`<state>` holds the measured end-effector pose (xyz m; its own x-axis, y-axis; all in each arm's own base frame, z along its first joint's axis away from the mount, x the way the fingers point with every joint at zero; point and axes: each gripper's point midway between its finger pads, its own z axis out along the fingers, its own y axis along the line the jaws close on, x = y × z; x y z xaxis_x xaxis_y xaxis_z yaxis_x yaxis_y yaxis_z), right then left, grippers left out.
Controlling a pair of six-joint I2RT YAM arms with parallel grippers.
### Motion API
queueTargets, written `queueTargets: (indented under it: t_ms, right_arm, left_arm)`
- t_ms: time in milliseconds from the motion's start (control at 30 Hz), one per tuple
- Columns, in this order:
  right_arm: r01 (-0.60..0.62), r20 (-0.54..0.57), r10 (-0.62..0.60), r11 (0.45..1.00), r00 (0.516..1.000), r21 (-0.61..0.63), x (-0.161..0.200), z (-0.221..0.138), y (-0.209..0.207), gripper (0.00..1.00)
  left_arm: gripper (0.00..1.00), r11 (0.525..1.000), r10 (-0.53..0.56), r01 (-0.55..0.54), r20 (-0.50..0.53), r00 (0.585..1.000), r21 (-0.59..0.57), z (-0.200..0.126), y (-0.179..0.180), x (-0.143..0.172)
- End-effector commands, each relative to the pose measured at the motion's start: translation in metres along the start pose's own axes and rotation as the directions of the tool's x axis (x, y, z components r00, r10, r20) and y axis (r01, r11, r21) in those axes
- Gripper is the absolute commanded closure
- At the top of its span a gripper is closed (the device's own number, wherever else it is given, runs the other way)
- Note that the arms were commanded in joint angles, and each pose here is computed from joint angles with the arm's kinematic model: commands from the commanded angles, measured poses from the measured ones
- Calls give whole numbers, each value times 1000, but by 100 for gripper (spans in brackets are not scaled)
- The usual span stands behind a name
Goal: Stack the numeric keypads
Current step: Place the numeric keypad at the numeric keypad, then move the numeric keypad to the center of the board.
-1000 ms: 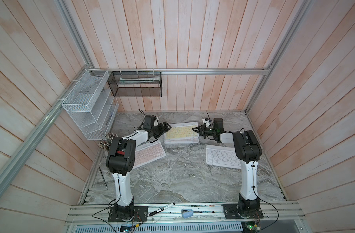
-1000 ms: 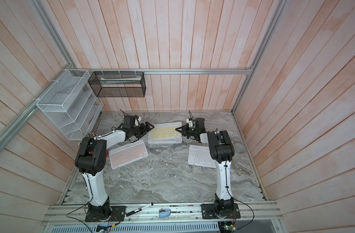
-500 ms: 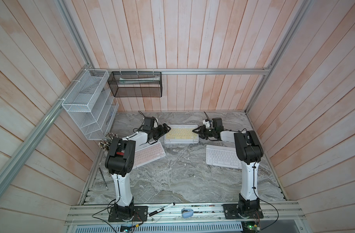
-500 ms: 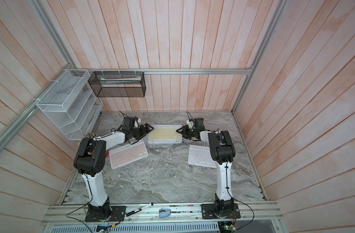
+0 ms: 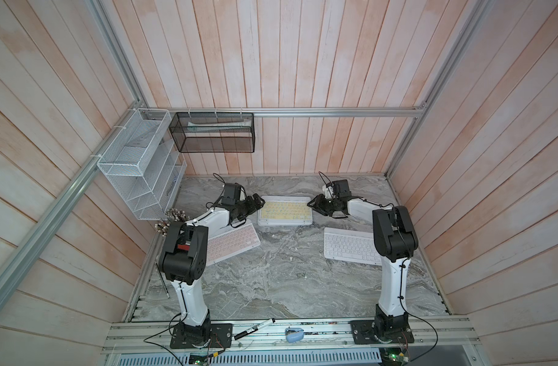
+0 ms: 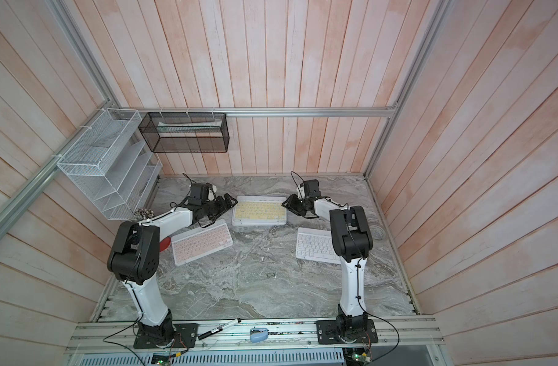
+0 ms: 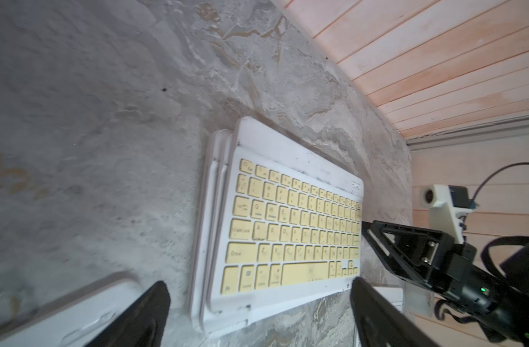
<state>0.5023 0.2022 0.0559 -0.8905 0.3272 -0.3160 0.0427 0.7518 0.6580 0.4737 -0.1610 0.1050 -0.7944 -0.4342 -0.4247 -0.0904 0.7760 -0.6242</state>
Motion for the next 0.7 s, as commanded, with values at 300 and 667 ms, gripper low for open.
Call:
queueTargets:
  t_ms: [300, 667]
  right_arm:
    - [279, 31, -291, 939, 956, 202, 47, -33, 67, 54]
    - [517, -59, -513, 850, 856, 103, 115, -1, 175, 37]
  left_arm:
    - [4, 878, -82, 106, 71, 994, -466, -103, 108, 69]
    - [1, 818, -193, 240, 143, 971, -522, -140, 160, 90]
